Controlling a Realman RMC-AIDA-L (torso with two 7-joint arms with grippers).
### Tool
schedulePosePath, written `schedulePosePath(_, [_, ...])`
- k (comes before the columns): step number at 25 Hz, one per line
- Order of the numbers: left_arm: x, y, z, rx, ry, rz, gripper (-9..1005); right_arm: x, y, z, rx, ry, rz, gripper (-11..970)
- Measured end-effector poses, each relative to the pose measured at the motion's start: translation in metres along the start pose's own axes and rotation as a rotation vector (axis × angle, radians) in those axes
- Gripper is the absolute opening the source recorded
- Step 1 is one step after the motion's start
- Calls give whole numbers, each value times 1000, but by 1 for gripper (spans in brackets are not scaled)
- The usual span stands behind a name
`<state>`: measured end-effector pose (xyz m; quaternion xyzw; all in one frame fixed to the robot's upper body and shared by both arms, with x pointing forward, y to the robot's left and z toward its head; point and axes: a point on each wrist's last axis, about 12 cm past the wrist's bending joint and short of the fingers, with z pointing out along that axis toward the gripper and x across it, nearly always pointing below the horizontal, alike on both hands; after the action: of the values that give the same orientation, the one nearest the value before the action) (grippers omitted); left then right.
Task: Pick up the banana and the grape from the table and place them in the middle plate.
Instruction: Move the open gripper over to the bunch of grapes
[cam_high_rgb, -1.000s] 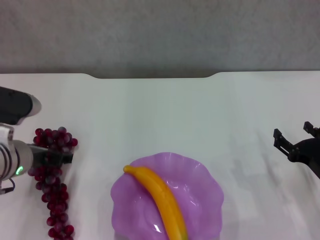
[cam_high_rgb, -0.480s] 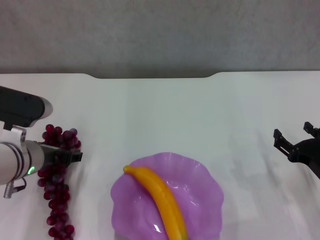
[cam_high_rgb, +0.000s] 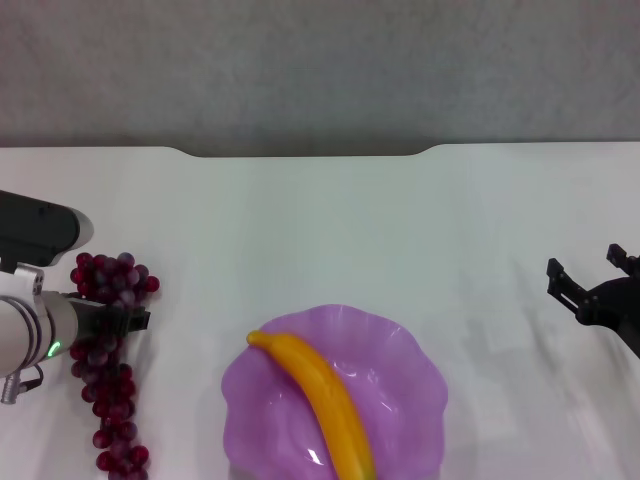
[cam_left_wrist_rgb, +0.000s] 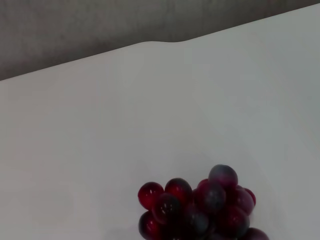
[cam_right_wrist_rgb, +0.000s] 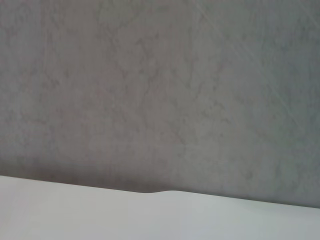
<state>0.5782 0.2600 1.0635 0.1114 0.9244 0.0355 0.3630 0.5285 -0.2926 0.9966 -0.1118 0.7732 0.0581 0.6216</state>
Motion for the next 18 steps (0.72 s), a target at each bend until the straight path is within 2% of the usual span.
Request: schedulePosePath(18, [2, -1, 14, -2, 7, -32, 858, 0, 1, 0, -1, 1, 3, 775])
